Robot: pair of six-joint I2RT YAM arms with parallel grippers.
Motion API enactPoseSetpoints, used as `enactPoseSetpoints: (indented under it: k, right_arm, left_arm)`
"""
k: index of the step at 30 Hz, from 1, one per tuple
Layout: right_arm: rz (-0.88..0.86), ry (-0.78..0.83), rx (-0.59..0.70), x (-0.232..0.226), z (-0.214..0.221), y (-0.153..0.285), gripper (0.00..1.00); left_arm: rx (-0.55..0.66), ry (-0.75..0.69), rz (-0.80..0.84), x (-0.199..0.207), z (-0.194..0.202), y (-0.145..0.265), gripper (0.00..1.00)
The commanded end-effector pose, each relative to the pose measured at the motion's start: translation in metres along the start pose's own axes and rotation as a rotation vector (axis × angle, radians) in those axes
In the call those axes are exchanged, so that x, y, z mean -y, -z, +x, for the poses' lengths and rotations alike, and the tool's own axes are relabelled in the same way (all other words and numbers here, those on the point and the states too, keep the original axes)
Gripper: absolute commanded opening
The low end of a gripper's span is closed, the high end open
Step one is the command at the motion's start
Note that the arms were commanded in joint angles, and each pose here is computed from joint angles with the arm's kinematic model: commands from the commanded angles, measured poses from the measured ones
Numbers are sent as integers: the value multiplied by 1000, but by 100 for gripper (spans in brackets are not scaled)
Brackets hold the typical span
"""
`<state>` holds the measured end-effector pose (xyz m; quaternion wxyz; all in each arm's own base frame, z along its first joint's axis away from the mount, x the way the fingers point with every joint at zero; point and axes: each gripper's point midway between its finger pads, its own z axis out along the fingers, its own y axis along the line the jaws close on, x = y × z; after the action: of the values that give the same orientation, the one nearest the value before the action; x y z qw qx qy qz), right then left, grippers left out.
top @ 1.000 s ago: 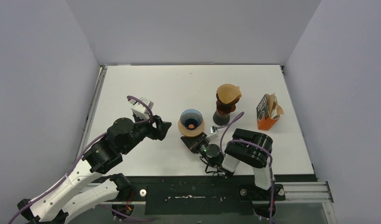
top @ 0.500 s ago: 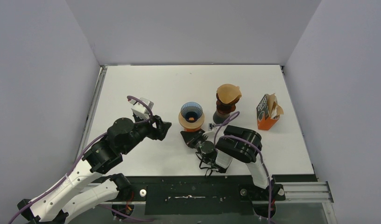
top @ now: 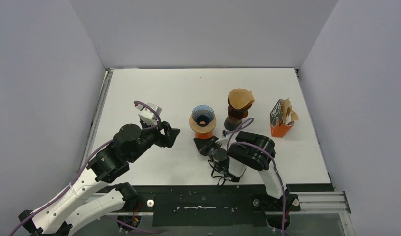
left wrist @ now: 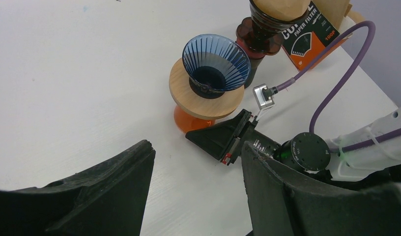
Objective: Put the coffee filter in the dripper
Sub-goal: Move the coffee server to the center of the board.
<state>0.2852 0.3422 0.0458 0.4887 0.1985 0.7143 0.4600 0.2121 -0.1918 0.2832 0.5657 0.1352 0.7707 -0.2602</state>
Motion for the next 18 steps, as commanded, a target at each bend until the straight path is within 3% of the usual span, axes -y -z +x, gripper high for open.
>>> enactPoseSetpoints:
  k: [1,18]
  right_arm:
    - [-78,-25,67,-24,-22,12,0]
    - [-57,-18,-39,-17,-33,75,0]
  left_arm:
    - [60,15,4,1,-15,0,63]
    - [62,13,-65,-12,-14,-2,63]
